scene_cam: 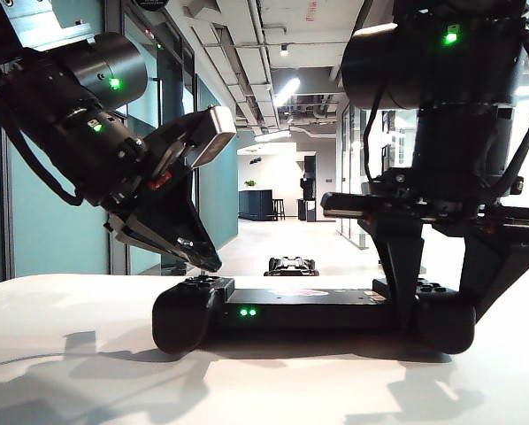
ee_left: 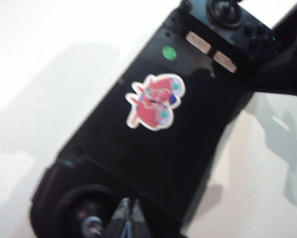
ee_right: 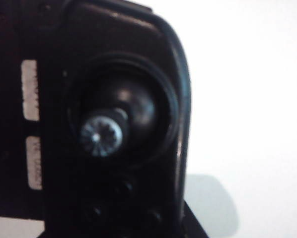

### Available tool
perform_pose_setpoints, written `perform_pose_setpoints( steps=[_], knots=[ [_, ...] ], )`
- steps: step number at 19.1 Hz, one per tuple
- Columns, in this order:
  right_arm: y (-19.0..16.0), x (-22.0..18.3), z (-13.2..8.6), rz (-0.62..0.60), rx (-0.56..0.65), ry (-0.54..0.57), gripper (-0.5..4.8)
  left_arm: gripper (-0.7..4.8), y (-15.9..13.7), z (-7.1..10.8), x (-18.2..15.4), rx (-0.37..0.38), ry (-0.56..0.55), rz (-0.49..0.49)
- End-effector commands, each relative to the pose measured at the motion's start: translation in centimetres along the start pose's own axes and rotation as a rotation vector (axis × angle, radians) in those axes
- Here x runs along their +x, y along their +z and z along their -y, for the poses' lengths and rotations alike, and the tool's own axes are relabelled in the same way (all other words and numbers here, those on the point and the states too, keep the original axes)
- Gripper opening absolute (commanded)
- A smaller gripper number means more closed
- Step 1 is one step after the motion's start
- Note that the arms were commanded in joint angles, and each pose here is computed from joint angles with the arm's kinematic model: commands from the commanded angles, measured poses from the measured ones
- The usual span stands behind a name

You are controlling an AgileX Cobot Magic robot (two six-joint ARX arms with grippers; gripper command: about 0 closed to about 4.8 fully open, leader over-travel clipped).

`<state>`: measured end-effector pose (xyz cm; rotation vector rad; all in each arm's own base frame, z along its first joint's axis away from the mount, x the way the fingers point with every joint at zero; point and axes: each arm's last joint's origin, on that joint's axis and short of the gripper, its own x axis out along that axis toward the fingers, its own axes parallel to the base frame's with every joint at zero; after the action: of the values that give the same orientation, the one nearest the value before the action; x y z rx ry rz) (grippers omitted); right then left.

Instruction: Push the left joystick on the remote control sitting on the white table forward to make the robot dog walk in a straight line until it approaches the door.

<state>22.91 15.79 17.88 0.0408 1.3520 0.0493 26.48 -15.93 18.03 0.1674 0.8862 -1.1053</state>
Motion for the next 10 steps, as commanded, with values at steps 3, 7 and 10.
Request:
perform_pose_setpoints(
  steps=[3,7,10],
  knots=[
    [0.1,-0.1,-0.1,0.001,0.001,0.009,1.97,-0.06,0.3,-0.2,0.1,0.024,0.018,0.027],
    [0.1,-0.1,-0.1,0.001,0.001,0.009,1.97,-0.06,0.2,-0.3,0.1,0.017,0.023,0.020],
    [0.1,-0.1,-0.1,0.001,0.001,0.009,1.97,-0.06,-0.1,-1.3,-0.7,-0.019,-0.035,0.052]
  ],
)
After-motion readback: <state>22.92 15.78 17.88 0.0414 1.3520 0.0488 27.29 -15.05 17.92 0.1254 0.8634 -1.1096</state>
